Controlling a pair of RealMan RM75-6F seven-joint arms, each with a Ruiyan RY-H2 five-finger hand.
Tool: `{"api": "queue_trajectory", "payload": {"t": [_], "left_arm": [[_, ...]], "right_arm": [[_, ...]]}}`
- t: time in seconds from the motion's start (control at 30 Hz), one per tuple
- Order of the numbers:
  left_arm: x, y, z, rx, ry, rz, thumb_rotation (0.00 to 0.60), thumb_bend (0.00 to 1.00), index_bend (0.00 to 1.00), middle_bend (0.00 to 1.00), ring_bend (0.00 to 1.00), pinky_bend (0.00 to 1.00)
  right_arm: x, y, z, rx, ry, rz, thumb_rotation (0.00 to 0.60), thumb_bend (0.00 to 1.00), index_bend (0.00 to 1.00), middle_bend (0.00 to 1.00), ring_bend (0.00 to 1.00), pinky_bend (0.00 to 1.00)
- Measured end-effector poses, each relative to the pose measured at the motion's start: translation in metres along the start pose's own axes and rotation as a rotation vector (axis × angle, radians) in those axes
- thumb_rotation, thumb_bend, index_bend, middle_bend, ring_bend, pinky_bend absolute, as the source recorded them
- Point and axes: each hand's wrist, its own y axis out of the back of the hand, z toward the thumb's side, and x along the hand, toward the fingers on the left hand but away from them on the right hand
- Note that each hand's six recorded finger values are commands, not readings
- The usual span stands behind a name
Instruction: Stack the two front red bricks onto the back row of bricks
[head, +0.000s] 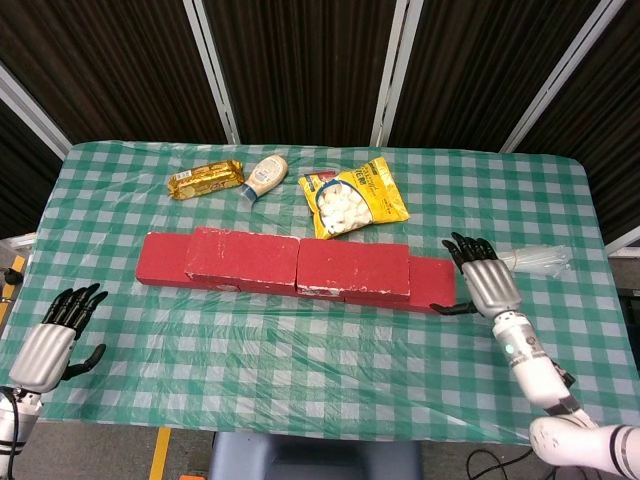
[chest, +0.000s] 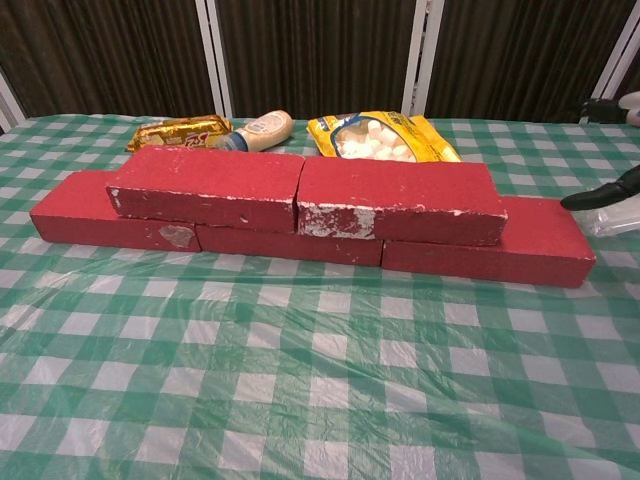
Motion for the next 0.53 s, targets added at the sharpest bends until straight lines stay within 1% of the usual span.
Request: {"api": "queue_trajectory", "payload": {"t": [0.07, 0.13, 0.17, 0.2, 0.27, 0.37, 0.53], "left_arm": [[-0.004, 0.003, 0.000, 0.013, 0.015, 0.009, 0.600, 0.39, 0.00, 0.00, 0.00, 0.02], [-0.007, 0.005, 0.000, 0.028, 0.031, 0.013, 0.600, 0.39, 0.00, 0.00, 0.00, 0.02], [-0.009, 0.006, 0.000, 0.041, 0.042, 0.015, 0.600, 0.39, 0.00, 0.00, 0.00, 0.02], [-0.011, 0.007, 0.001, 0.054, 0.050, 0.016, 0.600, 0.39, 0.00, 0.00, 0.00, 0.02], [-0.016, 0.009, 0.002, 0.086, 0.066, 0.022, 0.600, 0.40, 0.00, 0.00, 0.00, 0.02], [-0.022, 0.013, 0.007, 0.117, 0.092, 0.035, 0.600, 0.41, 0.00, 0.00, 0.00, 0.02], [-0.026, 0.016, 0.001, 0.121, 0.146, 0.025, 0.600, 0.41, 0.00, 0.00, 0.00, 0.02]], "right_arm": [[0.024, 0.001, -0.006, 0.033, 0.009, -0.090, 0.434, 0.06, 0.00, 0.00, 0.00, 0.00], [0.050, -0.003, -0.014, 0.050, 0.002, -0.155, 0.435, 0.06, 0.00, 0.00, 0.00, 0.00], [0.070, -0.008, -0.020, 0.059, -0.006, -0.190, 0.442, 0.06, 0.00, 0.00, 0.00, 0.00], [0.084, -0.012, -0.024, 0.065, -0.015, -0.209, 0.448, 0.06, 0.00, 0.00, 0.00, 0.00], [0.117, -0.027, -0.037, 0.099, -0.043, -0.214, 0.464, 0.06, 0.00, 0.00, 0.00, 0.00], [0.145, -0.042, -0.050, 0.141, -0.071, -0.170, 0.465, 0.06, 0.00, 0.00, 0.00, 0.00], [0.141, -0.038, -0.056, 0.094, -0.106, -0.162, 0.466, 0.06, 0.00, 0.00, 0.00, 0.00]]}}
